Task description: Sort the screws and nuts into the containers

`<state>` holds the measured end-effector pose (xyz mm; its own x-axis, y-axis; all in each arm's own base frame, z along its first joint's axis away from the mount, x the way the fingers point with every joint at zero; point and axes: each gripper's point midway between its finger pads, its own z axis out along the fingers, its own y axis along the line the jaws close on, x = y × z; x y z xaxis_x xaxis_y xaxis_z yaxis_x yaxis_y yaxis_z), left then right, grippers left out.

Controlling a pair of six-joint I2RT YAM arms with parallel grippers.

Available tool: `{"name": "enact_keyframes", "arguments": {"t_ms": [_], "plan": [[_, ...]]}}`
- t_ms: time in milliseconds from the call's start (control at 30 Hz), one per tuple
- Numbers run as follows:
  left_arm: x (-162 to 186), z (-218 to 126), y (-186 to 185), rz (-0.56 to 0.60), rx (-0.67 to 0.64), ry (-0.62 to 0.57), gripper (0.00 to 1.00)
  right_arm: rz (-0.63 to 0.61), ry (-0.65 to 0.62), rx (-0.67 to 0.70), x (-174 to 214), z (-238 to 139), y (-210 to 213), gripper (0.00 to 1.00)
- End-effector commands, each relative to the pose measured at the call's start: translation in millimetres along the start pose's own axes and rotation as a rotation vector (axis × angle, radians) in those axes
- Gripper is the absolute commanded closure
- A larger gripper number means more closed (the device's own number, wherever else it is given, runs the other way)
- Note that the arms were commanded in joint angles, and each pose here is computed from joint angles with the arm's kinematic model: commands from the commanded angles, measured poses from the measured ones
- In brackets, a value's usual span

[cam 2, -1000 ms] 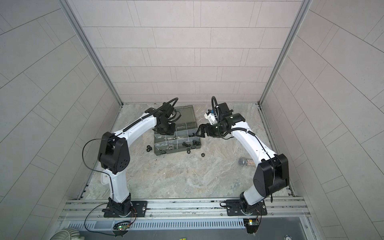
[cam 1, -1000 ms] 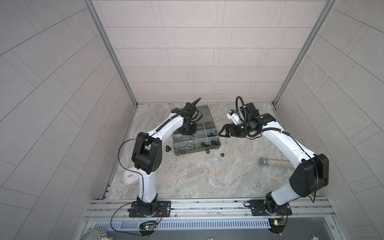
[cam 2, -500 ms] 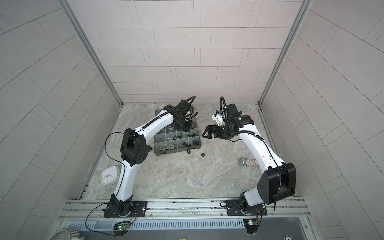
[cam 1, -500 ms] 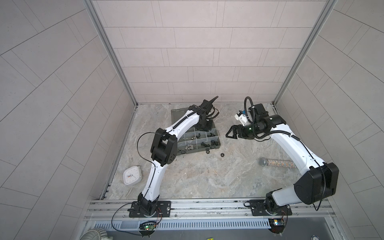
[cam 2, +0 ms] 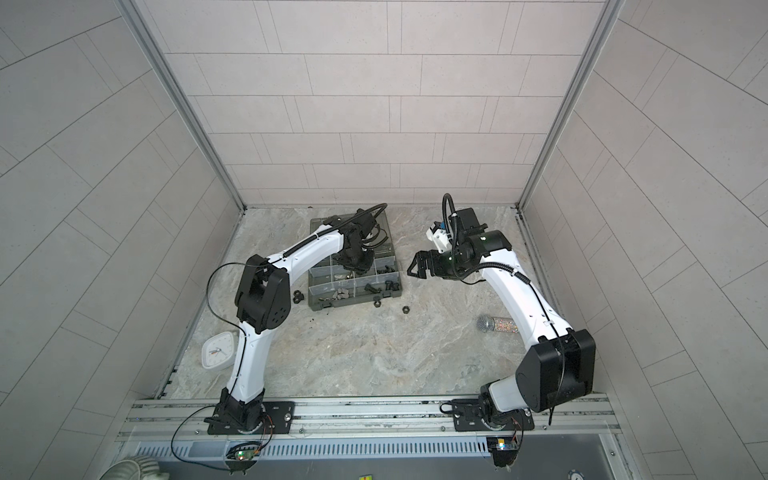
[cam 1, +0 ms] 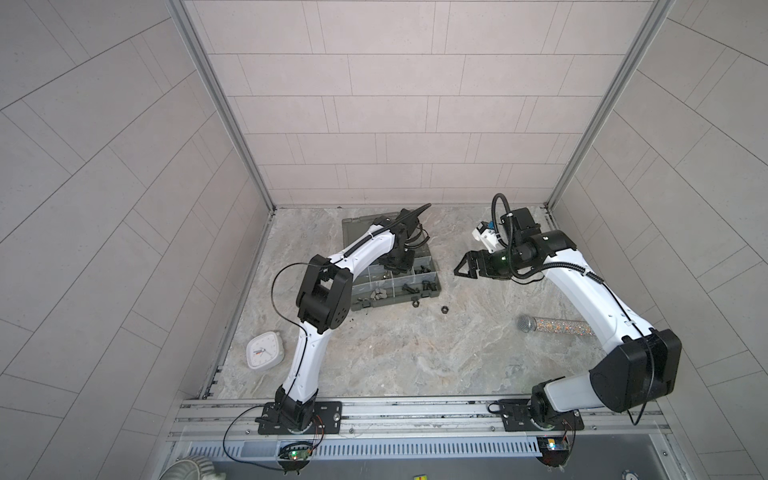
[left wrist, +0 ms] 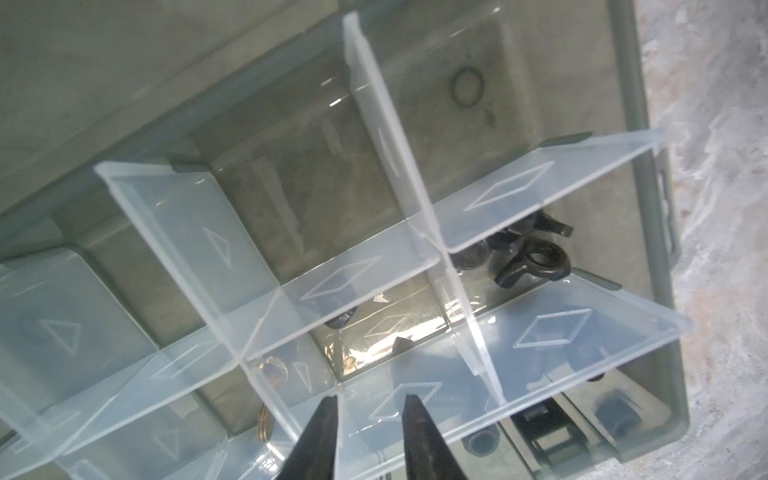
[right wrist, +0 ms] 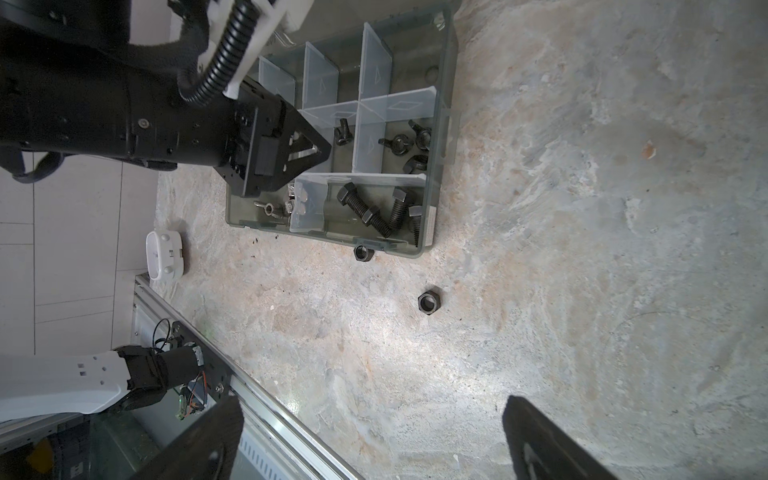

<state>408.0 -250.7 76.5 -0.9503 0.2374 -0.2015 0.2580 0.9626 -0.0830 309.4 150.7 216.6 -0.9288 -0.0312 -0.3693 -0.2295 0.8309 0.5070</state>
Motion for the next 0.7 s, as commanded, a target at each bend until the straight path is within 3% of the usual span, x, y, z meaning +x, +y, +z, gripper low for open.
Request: {"name": "enact_keyframes", "arguments": {"t_ms": [0, 667], "plan": [[-1.7, -5.3, 9.4, 0.008, -0.027, -0.011, 0.63, -0.013, -0.014, 0.011, 2.7, -7.7, 0.5, 0.01], [8.5, 29.6, 16.7, 0.024, -0.030, 0.054, 0.62, -0.008, -0.028, 0.034, -2.8, -10.0, -3.3, 0.01]]}}
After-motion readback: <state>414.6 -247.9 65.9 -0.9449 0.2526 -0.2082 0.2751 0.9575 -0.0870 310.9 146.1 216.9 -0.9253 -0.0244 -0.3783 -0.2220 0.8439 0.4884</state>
